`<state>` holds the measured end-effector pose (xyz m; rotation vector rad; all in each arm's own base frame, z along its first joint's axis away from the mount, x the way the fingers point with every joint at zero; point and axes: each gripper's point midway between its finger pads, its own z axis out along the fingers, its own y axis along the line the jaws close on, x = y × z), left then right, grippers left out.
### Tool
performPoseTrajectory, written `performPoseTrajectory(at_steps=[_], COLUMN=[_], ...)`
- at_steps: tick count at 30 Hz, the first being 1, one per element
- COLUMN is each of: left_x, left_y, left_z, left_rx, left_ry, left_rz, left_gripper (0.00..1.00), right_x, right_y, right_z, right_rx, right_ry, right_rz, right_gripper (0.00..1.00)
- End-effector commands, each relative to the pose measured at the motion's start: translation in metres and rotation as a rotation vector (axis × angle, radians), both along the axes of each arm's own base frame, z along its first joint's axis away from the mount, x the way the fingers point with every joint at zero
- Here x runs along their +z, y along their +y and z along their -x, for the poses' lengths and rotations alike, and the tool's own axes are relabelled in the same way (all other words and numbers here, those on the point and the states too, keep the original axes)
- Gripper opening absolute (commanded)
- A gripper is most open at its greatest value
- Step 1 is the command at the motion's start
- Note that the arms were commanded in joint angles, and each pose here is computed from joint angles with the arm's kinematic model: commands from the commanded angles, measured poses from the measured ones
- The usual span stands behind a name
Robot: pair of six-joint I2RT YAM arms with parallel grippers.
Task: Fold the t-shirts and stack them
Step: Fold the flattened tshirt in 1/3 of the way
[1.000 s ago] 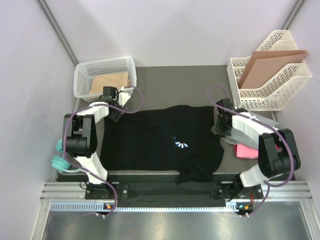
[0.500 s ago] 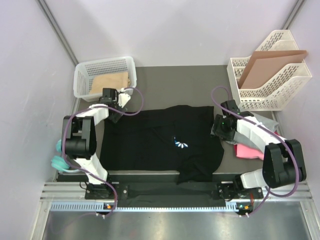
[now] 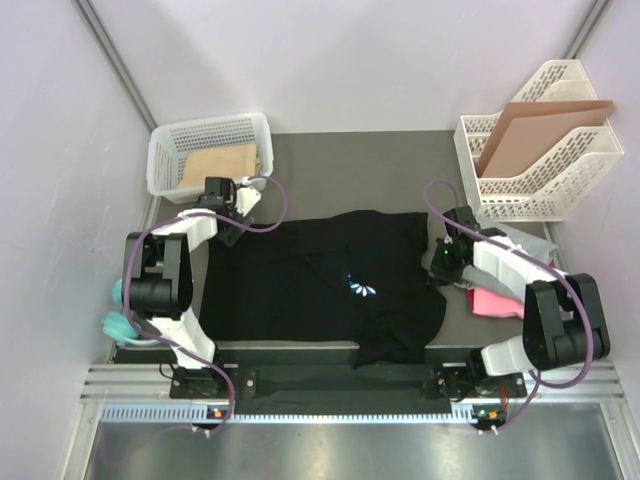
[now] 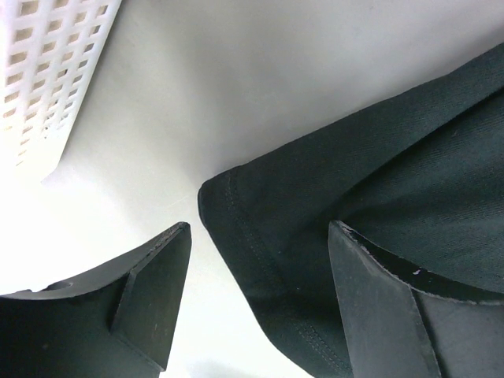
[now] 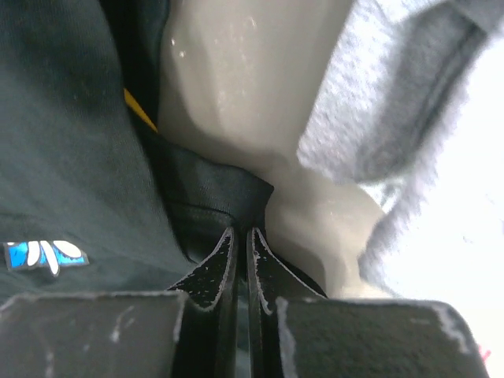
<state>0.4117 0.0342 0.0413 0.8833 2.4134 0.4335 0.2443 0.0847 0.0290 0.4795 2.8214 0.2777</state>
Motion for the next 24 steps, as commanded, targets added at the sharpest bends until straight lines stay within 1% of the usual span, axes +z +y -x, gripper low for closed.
performPoseTrajectory(at_steps=[1, 2, 3, 7, 9, 14, 16, 19, 20, 21, 22, 23, 24], left_x=[0.008, 0.008, 0.009, 0.011, 0.013, 0.019, 0.021, 0.025, 0.026, 0.028, 0.028, 0.029, 0.031], left_y=[0.006, 0.006, 0.006, 0.006, 0.006, 0.006, 0.006, 0.006, 0.006, 0.006, 0.006, 0.006, 0.006], left_z=[0.004, 0.005, 0.004, 0.002, 0.0, -0.004, -0.006, -0.007, -0.008, -0.008, -0.008, -0.008, -0.008], left_rx=[0.01, 0.009, 0.006, 0.002, -0.001, -0.004, -0.005, -0.006, -0.006, -0.007, -0.008, -0.006, -0.009], left_ry=[-0.012, -0.011, -0.014, -0.019, -0.025, -0.038, -0.044, -0.053, -0.055, -0.058, -0.059, -0.062, -0.065], left_rz=[-0.021, -0.018, -0.018, -0.025, -0.026, -0.029, -0.025, -0.028, -0.026, -0.026, -0.025, -0.023, -0.026], left_gripper=[0.75, 0.75, 0.75, 0.75, 0.75, 0.75, 0.75, 0.75, 0.75, 0.76, 0.75, 0.75, 0.75], right_x=[0.02, 0.023, 0.024, 0.04, 0.04, 0.043, 0.04, 0.041, 0.046, 0.051, 0.07, 0.079, 0.088], right_y=[-0.007, -0.012, -0.023, -0.051, -0.056, -0.045, -0.037, -0.023, -0.019, -0.023, -0.027, -0.033, -0.047], right_z=[0.005, 0.006, 0.012, 0.023, 0.03, 0.049, 0.059, 0.07, 0.069, 0.069, 0.052, 0.042, 0.03], right_rx=[-0.044, -0.07, -0.096, -0.186, -0.21, -0.206, -0.182, -0.137, -0.116, -0.12, -0.125, -0.132, -0.156], right_ry=[-0.054, -0.06, -0.054, -0.078, -0.063, -0.041, -0.008, 0.049, 0.046, 0.051, -0.01, -0.043, -0.086], right_rz=[0.003, 0.021, 0.075, 0.14, 0.132, 0.063, 0.025, -0.048, -0.069, -0.044, -0.023, 0.013, 0.084], right_gripper=[0.0, 0.0, 0.0, 0.0, 0.0, 0.0, 0.0, 0.19, 0.32, 0.37, 0.42, 0.45, 0.47])
